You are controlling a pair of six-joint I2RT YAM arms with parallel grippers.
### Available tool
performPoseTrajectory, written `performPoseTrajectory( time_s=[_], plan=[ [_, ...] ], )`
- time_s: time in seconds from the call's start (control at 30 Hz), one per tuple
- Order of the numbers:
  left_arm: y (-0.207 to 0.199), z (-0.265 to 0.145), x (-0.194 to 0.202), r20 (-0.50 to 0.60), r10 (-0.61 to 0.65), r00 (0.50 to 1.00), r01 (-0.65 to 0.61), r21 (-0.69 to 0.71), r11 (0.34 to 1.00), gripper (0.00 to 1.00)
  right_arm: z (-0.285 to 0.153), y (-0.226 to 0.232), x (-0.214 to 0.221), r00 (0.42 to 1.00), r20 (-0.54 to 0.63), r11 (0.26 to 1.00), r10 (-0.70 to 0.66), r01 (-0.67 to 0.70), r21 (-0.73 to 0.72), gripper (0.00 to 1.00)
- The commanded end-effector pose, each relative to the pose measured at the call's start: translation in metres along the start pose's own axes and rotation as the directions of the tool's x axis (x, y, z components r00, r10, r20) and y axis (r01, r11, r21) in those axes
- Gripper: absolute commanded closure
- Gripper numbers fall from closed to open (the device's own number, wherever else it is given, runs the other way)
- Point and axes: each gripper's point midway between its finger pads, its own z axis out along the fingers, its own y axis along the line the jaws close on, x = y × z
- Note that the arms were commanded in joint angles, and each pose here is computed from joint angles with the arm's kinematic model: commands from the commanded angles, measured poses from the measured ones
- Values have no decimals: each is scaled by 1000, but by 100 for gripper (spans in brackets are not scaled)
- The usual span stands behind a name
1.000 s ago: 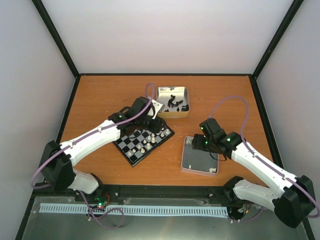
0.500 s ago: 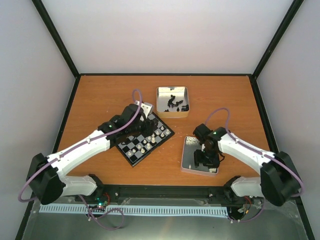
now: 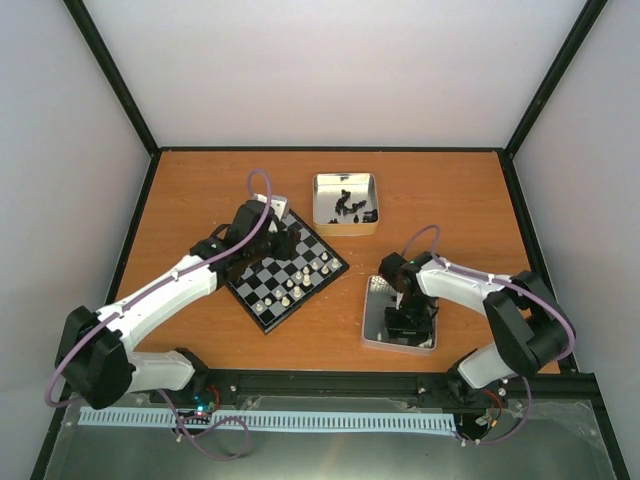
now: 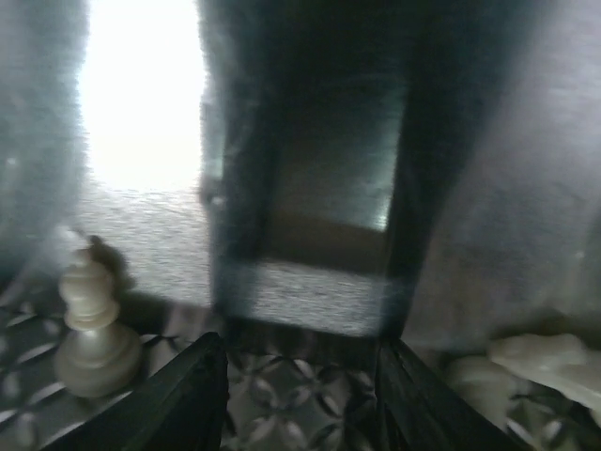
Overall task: Set up the chess pieces on the board
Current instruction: Adjust the storage box at the center of the board.
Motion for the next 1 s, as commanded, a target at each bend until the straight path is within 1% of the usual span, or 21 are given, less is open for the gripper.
performPoseTrajectory(
  time_s=[0.0, 0.07, 0.17, 0.27, 0.3, 0.4, 0.47, 0.57, 0.77, 0.83, 0.9, 0.97],
  plan=[
    [1, 5, -23, 43, 6, 999, -5, -16, 1000, 44, 0, 28, -14, 997, 8, 991, -71, 71, -114, 56],
    [3, 6, -24, 40, 9, 999, -8, -24, 1000, 44, -1, 37, -21, 996, 23, 986, -88, 91, -143, 57],
    [5, 9, -26, 34, 9, 999, -8, -34, 999, 44, -3, 52, -32, 993, 49, 974, -111, 118, -193, 63],
    [6, 11, -28, 25, 10, 1000, -9, -42, 999, 44, -5, 61, -48, 989, 102, 969, -111, 131, -208, 71],
    [6, 11, -28, 23, 11, 1000, -10, -43, 999, 44, -5, 61, -53, 987, 120, 971, -107, 130, -200, 76],
    [6, 13, -29, 17, 12, 1000, -11, -50, 999, 44, -7, 58, -70, 980, 177, 982, -87, 115, -151, 87],
    [6, 13, -30, 18, 12, 1000, -11, -51, 999, 44, -11, 54, -80, 973, 220, 988, -76, 104, -117, 91],
    [7, 13, -30, 14, 13, 1000, -12, -55, 998, 44, -20, 50, -90, 959, 275, 992, -68, 93, -82, 94],
    [8, 13, -28, 9, 12, 1000, -11, -58, 998, 44, -35, 48, -95, 938, 341, 994, -60, 88, -67, 95],
    [8, 12, -29, 13, 11, 1000, -10, -57, 998, 44, -41, 45, -95, 929, 366, 994, -60, 88, -61, 93],
    [8, 12, -30, 18, 8, 1000, -7, -55, 998, 44, -50, 43, -96, 913, 404, 994, -67, 95, -50, 88],
    [5, 12, -30, 17, 7, 1000, -7, -43, 999, 44, -64, 44, -100, 890, 448, 992, -88, 117, -37, 78]
  ],
)
